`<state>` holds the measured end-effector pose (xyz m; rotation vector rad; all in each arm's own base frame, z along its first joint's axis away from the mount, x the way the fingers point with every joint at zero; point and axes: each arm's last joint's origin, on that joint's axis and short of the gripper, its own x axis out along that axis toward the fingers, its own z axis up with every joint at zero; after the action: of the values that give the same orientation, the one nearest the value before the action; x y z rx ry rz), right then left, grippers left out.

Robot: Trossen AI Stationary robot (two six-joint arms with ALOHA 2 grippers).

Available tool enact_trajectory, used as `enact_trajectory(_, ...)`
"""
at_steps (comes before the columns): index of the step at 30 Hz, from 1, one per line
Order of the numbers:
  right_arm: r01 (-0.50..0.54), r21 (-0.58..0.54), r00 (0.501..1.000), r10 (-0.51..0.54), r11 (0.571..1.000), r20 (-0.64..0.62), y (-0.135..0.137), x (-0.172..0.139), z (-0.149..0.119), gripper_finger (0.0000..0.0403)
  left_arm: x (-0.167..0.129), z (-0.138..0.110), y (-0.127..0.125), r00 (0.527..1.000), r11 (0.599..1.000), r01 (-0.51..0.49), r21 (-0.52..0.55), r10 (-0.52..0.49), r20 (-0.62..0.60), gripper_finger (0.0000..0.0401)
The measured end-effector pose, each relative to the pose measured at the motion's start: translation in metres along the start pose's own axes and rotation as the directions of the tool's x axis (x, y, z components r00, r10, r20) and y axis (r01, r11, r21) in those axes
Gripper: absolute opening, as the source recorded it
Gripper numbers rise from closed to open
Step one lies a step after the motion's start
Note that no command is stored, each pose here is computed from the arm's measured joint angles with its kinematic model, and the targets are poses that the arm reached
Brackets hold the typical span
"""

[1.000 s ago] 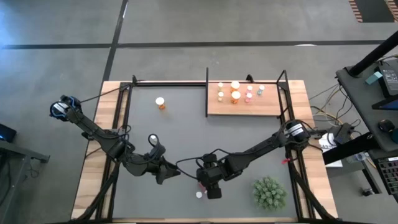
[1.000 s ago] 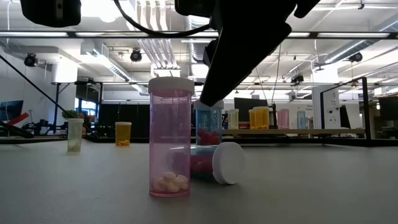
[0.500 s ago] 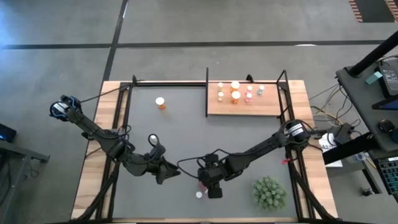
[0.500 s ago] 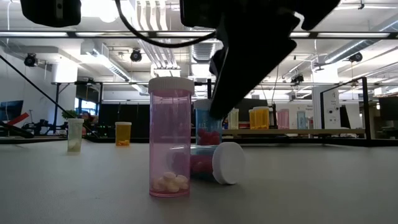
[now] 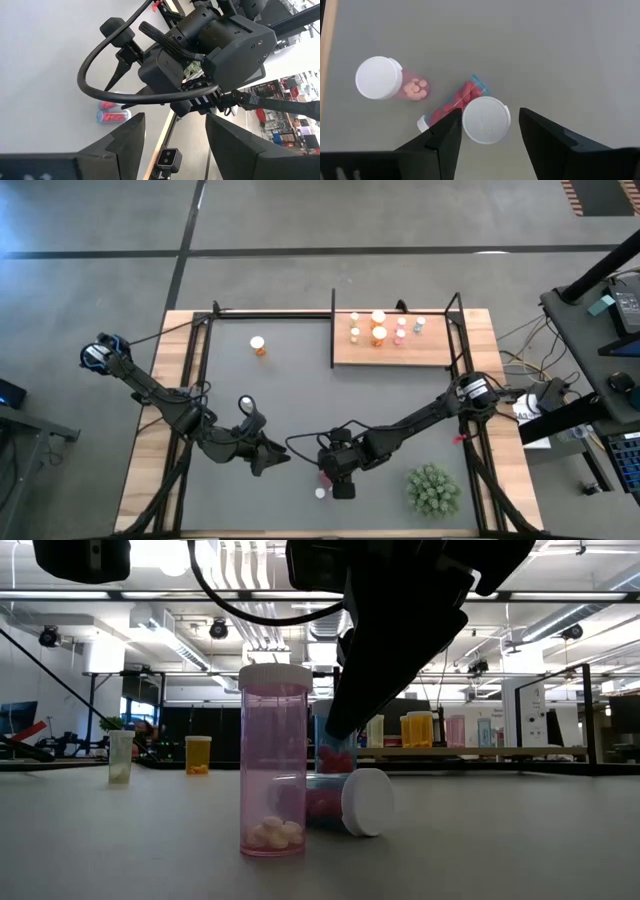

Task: Pick and place medicine bottles onto shelf by color
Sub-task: Put the top blue medicine bottle on the shelf aligned with the other blue medicine bottle

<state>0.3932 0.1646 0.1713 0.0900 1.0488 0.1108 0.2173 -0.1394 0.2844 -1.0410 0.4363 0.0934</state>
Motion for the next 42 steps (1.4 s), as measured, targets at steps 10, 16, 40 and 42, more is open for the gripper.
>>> enact_trajectory(10, 0.000, 0.000, 1.000, 0.000, 1.000, 0.003, 0.000, 0.000, 0.000, 0.0138, 0.000, 0.000, 0.000, 1.000, 1.000, 0.000, 0.008, 0.000, 0.000, 0.0193)
enact_trajectory(16, 0.001, -0.001, 1.000, -0.001, 1.000, -0.002, 0.000, 0.000, 0.000, 0.0111, 0.000, 0.000, 0.000, 1.000, 1.000, 0.000, 0.009, 0.000, 0.000, 0.0193)
enact_trajectory(40, 0.205, -0.064, 0.970, -0.212, 0.977, -0.116, -0.056, -0.096, -0.038, 0.0119, 0.000, 0.006, 0.002, 0.982, 0.998, -0.050, -0.023, 0.054, 0.182, 0.0192)
enact_trajectory(42, 0.224, -0.022, 0.968, -0.225, 0.974, -0.108, -0.065, -0.106, -0.048, 0.0119, 0.000, 0.007, 0.002, 0.974, 0.998, -0.060, -0.027, 0.064, 0.218, 0.0193)
